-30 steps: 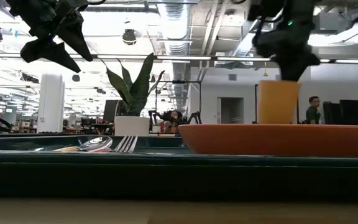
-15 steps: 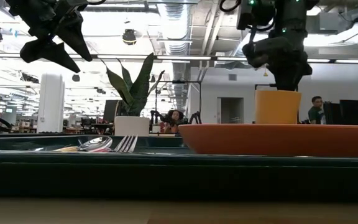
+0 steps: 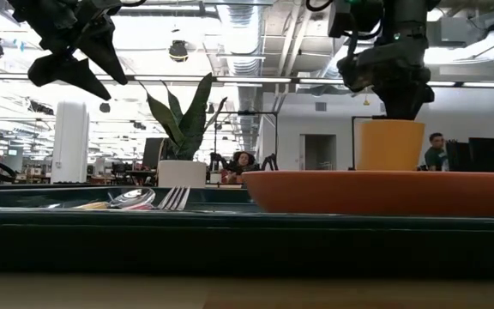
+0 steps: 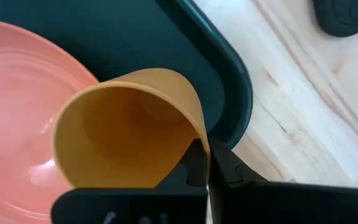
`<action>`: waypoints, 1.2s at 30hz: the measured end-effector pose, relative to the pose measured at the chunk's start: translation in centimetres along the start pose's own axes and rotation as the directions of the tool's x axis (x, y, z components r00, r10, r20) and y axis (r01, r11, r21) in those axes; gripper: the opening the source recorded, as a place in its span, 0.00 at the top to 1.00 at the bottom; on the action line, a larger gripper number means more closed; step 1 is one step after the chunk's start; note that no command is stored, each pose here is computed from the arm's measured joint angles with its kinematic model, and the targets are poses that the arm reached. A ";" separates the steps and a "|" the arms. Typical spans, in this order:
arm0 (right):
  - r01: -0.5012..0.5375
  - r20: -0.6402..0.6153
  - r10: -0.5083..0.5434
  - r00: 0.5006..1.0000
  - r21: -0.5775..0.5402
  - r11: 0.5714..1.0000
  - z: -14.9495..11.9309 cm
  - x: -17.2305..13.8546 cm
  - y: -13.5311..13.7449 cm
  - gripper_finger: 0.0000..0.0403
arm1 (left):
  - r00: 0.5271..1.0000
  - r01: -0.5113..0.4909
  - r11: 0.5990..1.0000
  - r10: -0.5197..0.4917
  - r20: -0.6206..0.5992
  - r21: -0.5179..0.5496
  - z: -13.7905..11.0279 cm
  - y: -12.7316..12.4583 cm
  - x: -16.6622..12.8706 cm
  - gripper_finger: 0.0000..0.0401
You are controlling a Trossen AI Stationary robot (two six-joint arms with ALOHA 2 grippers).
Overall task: Pick and place plate/cup/fork/spoon on tray
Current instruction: Put the yellow cup on the black tray at the top right of the orange plate
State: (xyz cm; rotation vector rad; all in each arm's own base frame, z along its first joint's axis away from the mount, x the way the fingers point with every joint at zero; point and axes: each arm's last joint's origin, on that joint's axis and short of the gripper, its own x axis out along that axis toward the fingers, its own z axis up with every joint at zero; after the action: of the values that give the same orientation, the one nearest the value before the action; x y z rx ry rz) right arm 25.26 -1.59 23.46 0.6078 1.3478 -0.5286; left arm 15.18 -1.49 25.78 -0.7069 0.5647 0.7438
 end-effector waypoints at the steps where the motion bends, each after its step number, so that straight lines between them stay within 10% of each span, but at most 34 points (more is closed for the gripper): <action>1: 0.003 0.003 -0.003 1.000 0.004 1.000 0.1 0.0 -0.1 0.99 | 1.000 -0.001 1.000 0.001 0.002 0.000 0.0 0.0 0.0 0.49; 17: 0.032 0.018 -0.033 0.999 0.034 0.999 1.1 0.0 -1.5 0.93 | 1.000 -0.001 1.000 0.001 0.001 0.000 0.0 0.0 0.0 0.49; 36: 0.001 0.065 -0.001 0.998 0.002 1.000 1.0 -1.0 -1.6 0.60 | 1.000 0.005 1.000 -0.005 -0.009 0.000 0.0 0.0 0.0 0.49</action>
State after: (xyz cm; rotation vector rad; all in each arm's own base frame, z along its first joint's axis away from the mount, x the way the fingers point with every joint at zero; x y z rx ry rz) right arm 24.72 -3.41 24.44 0.5871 1.2864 -0.5463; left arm 15.18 -1.51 25.77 -0.7121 0.5711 0.7367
